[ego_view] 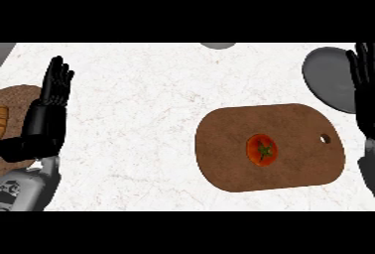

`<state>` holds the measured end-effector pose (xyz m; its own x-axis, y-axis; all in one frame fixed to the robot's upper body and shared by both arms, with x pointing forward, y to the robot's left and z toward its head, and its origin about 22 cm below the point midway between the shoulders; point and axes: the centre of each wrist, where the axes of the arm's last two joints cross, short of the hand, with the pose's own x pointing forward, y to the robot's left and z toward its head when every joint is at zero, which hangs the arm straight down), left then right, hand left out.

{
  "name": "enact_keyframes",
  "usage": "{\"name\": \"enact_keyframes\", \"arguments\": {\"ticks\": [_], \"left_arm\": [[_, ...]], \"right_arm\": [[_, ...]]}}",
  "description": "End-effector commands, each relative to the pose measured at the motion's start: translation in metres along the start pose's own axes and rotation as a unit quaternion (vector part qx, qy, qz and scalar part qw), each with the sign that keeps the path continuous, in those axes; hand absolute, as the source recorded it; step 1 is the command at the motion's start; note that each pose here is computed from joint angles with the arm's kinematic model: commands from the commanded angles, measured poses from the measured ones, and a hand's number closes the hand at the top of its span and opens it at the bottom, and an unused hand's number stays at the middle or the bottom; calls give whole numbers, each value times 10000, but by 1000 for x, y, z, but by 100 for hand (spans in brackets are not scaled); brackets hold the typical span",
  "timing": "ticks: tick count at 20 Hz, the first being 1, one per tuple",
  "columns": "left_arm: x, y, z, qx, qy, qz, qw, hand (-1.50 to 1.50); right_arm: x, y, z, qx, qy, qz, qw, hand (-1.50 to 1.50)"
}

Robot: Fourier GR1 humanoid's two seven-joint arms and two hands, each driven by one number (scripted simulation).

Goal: Pick the tomato from the cutting board and place it in the pan

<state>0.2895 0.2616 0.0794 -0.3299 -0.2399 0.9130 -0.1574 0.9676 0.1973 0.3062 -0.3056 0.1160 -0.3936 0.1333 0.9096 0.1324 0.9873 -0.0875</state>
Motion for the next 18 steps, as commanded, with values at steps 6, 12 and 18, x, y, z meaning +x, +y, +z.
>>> {"name": "enact_keyframes", "arguments": {"ticks": [6, 12, 18], "left_arm": [[-23, 0, 8, -262, 972, 104, 9949, 0], [-44, 15, 13, -26, 1466, 171, 9890, 0], [-31, 5, 27, -199, 1514, 368, 9876, 0]], "right_arm": [[-19, 65, 22, 4112, 93, -502, 9101, 150], [-50, -28, 63, 2743, -1554, 1041, 9433, -150], [-8, -109, 50, 3066, -1687, 1802, 9193, -150]]}}
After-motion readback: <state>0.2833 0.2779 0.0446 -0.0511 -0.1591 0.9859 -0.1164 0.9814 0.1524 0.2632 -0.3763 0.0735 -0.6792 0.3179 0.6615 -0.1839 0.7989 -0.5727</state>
